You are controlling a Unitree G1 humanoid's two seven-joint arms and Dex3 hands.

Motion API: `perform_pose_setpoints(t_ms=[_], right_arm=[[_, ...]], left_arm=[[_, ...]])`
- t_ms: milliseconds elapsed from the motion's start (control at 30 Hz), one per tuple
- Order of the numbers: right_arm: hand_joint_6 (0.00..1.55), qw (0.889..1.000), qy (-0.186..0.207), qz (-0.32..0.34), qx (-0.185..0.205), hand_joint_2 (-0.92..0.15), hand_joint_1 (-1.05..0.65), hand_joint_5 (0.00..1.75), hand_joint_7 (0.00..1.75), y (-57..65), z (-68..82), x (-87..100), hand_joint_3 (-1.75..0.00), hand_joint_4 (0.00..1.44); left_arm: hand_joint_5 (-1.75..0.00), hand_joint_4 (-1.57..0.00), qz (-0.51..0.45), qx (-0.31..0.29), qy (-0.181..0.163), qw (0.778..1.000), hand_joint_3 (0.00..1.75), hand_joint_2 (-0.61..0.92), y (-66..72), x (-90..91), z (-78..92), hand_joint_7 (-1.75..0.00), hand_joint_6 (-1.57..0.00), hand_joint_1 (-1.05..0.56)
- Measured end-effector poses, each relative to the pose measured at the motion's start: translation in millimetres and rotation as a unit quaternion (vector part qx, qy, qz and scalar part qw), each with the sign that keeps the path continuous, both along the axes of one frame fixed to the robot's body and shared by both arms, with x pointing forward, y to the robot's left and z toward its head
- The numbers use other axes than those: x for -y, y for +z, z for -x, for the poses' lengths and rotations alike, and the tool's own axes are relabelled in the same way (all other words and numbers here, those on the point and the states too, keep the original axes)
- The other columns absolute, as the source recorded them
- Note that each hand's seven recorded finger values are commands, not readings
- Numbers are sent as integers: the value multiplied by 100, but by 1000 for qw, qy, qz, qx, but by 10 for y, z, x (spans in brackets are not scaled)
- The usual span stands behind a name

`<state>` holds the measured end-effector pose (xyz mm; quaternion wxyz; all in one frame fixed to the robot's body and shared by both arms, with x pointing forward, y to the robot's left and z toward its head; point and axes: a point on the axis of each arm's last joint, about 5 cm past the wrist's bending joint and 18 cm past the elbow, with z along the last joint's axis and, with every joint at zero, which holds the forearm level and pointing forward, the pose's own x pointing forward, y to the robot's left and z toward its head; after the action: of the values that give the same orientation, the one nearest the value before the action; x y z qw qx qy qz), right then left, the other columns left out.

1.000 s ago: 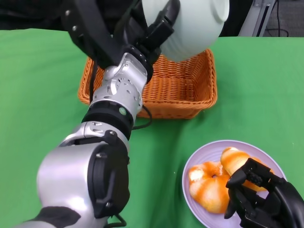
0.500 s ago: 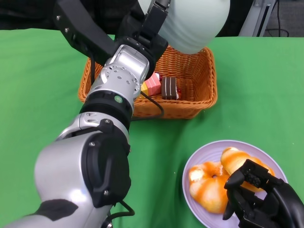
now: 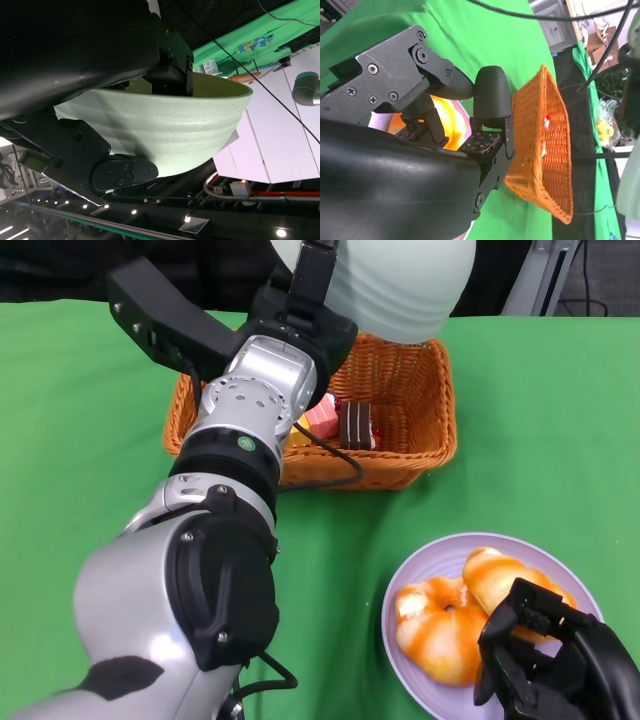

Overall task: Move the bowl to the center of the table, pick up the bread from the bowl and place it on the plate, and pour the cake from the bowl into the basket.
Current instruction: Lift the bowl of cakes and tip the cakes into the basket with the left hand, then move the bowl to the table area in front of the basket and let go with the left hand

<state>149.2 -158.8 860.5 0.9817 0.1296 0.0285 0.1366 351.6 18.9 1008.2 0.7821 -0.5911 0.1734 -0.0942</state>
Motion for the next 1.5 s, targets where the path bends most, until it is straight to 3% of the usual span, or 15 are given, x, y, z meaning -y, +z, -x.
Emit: perform_pose_setpoints(t_ms=[333,933,1033,1100,1233,1333,1500], right_arm=[[50,1000,-1,1,2,-77,-7,175,158,40,51,6,-88,64],[50,1000,1,0,-4,-79,-7,175,159,42,63,3,-83,63],[50,1000,1,0,-4,-80,-7,175,159,44,63,1,-83,63],[50,1000,1,0,-4,-79,-8,175,159,44,63,1,-82,63],[50,1000,1,0,-3,-81,-7,175,159,47,60,0,-82,64],[50,1000,1,0,1,-81,-6,175,159,58,43,-2,-83,64],[52,1000,4,-8,10,-80,-7,175,158,81,7,-1,-82,65]], left_arm=[[-175,-76,-2,0,-5,1000,73,92,1,6,2,-175,-53,-21],[-175,-78,-15,10,-11,1000,70,92,12,0,-2,-175,-55,-21],[-175,-78,-27,42,-21,999,68,92,37,-19,-14,-175,-59,-21],[-175,-79,-44,71,-31,996,91,77,64,-37,-24,-171,-65,-16],[-175,-75,-102,134,-49,984,104,66,128,-74,-46,-166,-65,-11],[-175,-75,-157,216,-62,962,110,64,215,-132,-75,-155,-73,-10],[-175,-77,-244,317,-57,915,110,60,355,-250,-115,-152,-79,-11]])
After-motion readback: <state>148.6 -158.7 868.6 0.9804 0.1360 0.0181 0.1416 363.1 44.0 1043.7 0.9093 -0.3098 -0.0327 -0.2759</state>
